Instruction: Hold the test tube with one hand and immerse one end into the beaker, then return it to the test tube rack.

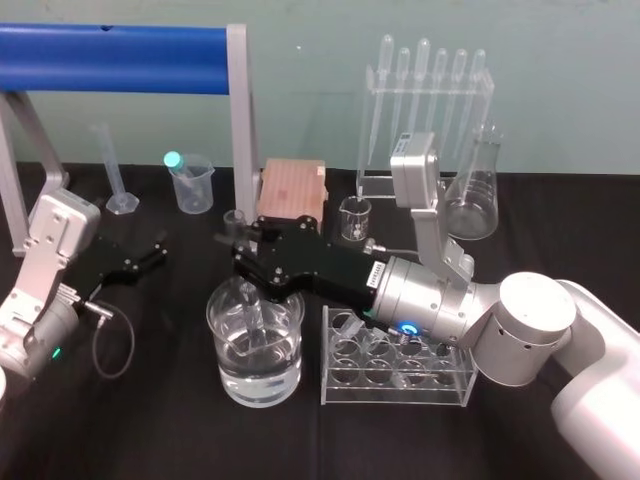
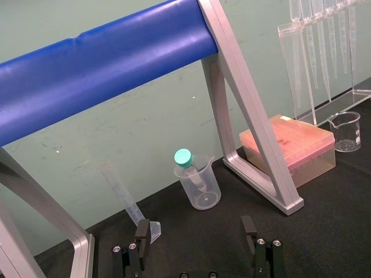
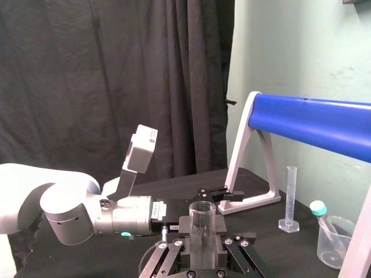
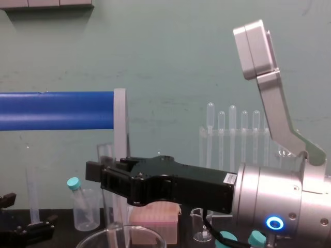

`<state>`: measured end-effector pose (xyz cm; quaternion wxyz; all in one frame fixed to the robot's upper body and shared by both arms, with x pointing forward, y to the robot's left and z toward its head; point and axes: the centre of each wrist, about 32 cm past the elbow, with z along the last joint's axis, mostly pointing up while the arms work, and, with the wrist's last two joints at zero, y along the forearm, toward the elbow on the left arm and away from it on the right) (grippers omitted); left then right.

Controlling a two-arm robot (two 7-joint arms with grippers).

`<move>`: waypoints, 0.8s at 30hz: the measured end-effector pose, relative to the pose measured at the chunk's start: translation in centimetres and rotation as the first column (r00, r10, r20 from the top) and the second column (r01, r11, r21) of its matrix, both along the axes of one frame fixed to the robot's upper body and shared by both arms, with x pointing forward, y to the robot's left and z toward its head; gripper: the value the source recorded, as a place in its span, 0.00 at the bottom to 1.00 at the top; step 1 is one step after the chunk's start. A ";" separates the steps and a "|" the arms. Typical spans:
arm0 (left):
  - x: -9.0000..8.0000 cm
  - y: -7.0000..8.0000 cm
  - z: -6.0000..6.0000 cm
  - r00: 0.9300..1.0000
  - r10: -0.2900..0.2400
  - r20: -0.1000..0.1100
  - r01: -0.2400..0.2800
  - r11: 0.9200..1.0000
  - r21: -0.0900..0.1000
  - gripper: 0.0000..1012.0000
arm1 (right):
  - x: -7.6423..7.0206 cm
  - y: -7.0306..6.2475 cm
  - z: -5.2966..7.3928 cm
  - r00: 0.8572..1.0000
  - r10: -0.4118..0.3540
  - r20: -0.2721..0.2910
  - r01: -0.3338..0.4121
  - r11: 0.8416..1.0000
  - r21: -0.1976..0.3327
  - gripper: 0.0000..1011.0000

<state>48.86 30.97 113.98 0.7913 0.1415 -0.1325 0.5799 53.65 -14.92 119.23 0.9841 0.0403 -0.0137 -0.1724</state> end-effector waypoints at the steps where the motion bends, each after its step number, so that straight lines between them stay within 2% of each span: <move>1: 0.0 0.0 0.0 1.000 0.000 0.000 0.000 1.000 0.000 0.99 | 0.0 0.0 -0.1 1.000 0.000 -0.004 0.000 1.000 -0.002 0.23; 24: 0.0 0.0 0.0 1.000 0.000 0.000 0.000 1.000 0.000 0.99 | 0.2 -0.2 -0.1 1.000 0.002 -0.012 -0.002 1.000 -0.005 0.23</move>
